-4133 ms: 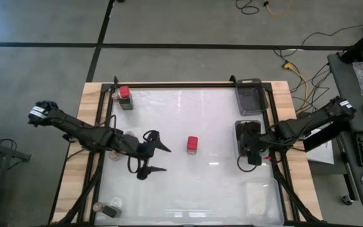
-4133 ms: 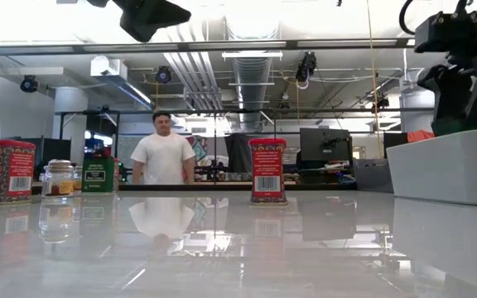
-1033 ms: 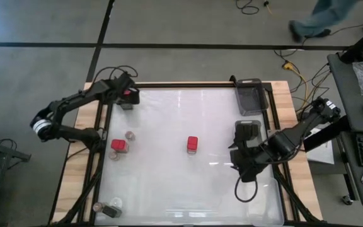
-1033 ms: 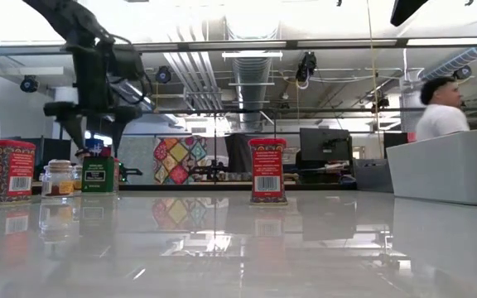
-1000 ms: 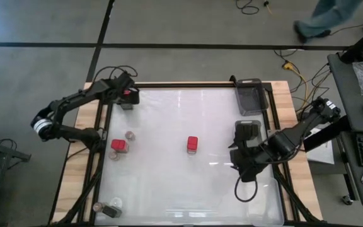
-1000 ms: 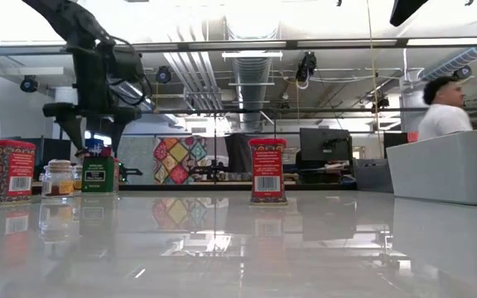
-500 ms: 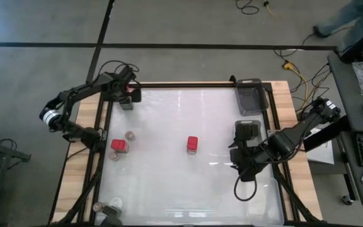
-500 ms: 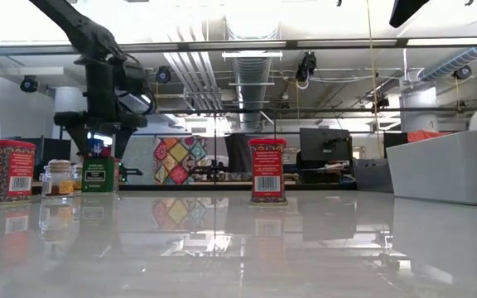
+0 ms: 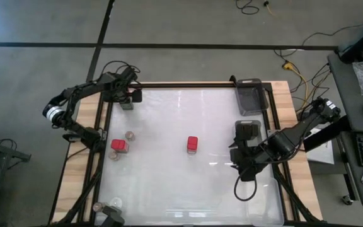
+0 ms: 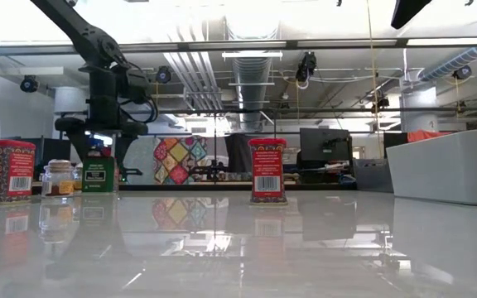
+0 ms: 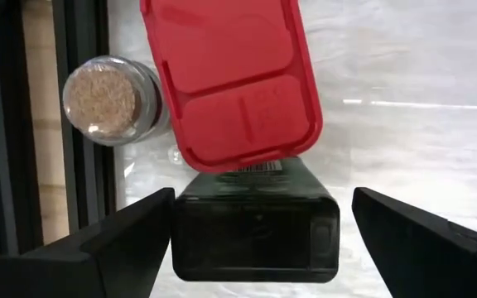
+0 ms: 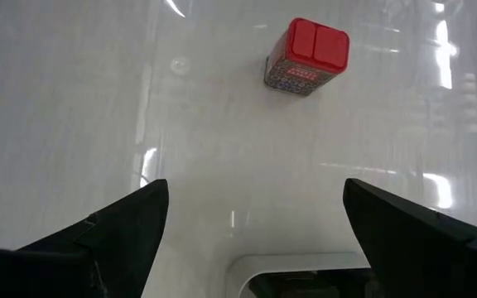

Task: Sort spices by type
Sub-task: Put the green seasoning can into the gray bin

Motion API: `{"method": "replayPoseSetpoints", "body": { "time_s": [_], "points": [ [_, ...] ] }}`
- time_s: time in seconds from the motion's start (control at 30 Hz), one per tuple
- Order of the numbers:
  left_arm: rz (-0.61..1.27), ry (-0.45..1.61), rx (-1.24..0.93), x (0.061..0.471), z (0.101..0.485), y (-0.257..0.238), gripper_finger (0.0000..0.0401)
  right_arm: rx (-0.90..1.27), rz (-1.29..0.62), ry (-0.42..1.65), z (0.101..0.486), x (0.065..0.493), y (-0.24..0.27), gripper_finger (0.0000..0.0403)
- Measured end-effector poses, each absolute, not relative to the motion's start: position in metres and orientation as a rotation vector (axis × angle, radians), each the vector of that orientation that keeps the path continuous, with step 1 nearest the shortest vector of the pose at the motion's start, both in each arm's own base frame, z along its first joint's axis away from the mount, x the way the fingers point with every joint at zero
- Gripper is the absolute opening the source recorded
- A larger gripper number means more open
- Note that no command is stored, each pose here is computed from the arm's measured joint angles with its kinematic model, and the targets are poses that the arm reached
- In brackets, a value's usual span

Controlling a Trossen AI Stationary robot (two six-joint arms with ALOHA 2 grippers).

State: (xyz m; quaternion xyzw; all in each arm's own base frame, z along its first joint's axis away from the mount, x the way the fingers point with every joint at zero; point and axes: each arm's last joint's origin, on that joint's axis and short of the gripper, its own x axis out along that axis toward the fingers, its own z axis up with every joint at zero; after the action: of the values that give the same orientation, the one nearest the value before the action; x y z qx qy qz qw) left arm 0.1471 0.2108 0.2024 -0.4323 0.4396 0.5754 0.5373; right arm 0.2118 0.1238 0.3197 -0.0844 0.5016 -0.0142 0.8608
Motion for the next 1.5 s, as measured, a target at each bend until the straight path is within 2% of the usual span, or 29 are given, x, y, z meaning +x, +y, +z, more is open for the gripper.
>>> {"method": "replayPoseSetpoints", "body": {
  "time_s": [0.43, 0.8, 0.97, 1.23, 1.5],
  "points": [
    [1.359, 1.078, -1.038, 0.147, 0.202, 0.207, 0.0259, -0.173, -0.033, 1.056, 0.32, 0.211, 0.124, 0.0352],
    [1.142, 1.137, -0.882, 0.172, 0.223, 0.166, 0.0263, -0.198, -0.03, 1.076, 0.319, 0.21, 0.122, 0.0352],
    [0.99, 1.074, -0.769, 0.203, 0.251, 0.141, 0.026, -0.214, -0.025, 1.073, 0.319, 0.212, 0.12, 0.0352],
    [0.675, 1.054, -0.501, 0.276, 0.291, 0.102, 0.026, -0.204, -0.045, 1.07, 0.319, 0.216, 0.114, 0.0352],
    [0.352, 1.177, -0.157, 0.334, 0.278, 0.052, 0.0259, -0.193, -0.042, 1.052, 0.32, 0.217, 0.115, 0.0352]
  ]
}}
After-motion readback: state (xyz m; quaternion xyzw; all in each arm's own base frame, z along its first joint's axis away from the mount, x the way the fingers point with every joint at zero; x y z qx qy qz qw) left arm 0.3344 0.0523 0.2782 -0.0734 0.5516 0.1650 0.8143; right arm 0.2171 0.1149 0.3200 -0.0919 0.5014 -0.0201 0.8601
